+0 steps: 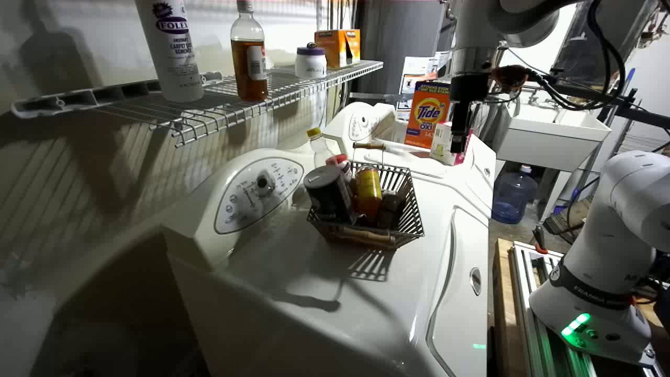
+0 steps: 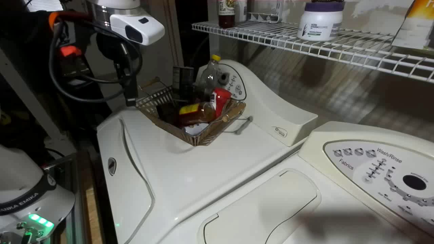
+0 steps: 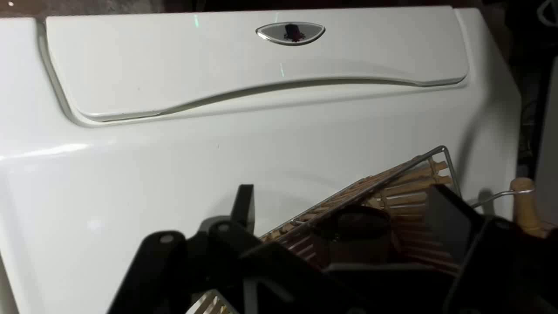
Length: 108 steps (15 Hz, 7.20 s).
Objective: Pick up the clear bottle with brown liquid and put it in the brown basket
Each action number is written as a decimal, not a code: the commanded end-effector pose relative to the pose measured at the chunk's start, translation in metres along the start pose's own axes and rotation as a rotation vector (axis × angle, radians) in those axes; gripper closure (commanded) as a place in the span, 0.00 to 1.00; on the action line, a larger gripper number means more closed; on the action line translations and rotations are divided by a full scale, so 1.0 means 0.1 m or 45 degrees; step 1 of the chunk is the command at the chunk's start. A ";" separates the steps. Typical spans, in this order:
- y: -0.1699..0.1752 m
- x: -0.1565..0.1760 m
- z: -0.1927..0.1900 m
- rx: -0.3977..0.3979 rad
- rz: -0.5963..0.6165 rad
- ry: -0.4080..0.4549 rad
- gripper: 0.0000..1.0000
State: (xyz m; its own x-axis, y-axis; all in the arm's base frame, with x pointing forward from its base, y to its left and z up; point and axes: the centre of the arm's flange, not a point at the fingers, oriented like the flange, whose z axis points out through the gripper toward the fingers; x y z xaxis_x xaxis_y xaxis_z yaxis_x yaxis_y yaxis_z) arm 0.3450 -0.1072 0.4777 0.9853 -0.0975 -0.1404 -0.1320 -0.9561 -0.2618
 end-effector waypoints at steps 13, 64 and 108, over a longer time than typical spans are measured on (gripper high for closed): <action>-1.57 0.42 -0.25 -0.295 -0.414 0.081 0.00; -2.50 2.54 -0.71 -0.095 -0.275 1.547 0.00; -2.46 2.10 -0.98 0.005 -0.262 1.506 0.77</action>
State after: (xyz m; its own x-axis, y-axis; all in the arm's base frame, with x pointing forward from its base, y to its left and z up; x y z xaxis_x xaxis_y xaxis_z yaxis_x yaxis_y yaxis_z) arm 0.6274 0.0932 0.5848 0.4723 -0.1423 0.8699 0.0257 -0.9842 -0.1750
